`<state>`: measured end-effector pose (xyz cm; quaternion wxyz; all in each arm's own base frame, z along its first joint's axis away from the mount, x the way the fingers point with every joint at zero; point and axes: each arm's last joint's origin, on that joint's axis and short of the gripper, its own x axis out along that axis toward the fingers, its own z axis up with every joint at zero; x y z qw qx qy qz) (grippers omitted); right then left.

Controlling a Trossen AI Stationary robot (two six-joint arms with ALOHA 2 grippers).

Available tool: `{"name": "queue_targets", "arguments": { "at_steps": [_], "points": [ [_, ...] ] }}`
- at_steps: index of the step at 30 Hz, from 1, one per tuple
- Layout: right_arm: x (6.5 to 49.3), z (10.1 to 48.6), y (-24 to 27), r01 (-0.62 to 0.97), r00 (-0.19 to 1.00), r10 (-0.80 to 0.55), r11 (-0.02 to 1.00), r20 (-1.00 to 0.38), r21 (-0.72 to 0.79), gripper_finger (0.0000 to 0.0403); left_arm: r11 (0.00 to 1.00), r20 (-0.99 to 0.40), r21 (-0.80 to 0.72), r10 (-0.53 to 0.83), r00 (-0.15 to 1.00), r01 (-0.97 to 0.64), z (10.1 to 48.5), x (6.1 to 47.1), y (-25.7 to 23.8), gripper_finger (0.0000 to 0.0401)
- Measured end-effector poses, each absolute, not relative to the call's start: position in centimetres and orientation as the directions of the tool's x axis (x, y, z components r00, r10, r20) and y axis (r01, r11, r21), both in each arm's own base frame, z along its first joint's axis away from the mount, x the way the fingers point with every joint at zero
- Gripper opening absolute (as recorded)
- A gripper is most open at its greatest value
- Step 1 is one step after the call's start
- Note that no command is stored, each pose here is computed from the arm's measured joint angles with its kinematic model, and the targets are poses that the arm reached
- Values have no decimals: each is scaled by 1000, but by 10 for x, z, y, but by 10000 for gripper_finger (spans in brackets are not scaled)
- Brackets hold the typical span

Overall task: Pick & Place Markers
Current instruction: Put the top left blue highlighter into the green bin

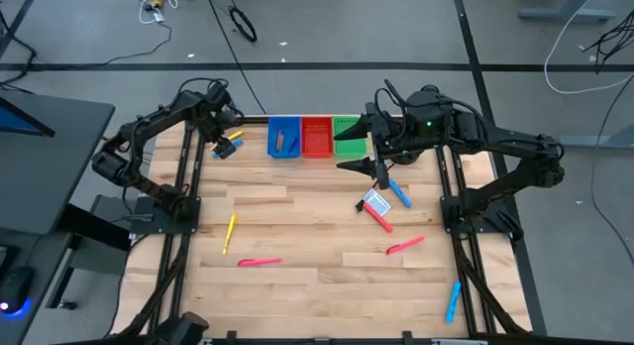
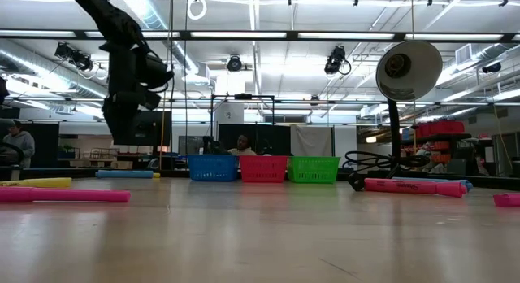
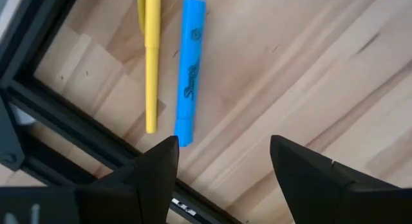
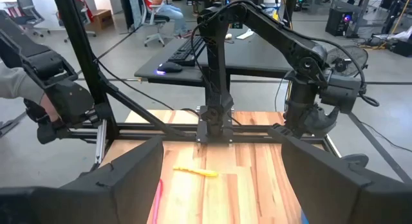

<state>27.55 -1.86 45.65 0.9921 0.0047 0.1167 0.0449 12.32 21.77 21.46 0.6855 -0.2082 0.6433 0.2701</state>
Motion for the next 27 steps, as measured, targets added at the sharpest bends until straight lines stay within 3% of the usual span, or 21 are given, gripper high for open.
{"name": "queue_targets", "arguments": {
  "at_steps": [8,18,27],
  "points": [
    [275,456,-24,-67,969,72,997,-235,26,317,747,-989,49,129,72,-663,204,121,224,252],
    [275,456,-28,-53,970,58,998,-235,27,317,744,-995,84,96,-18,-663,179,140,241,252],
    [274,453,-28,-52,962,59,998,-268,34,317,737,-998,49,69,2,-675,165,139,256,252]
  ]
}}
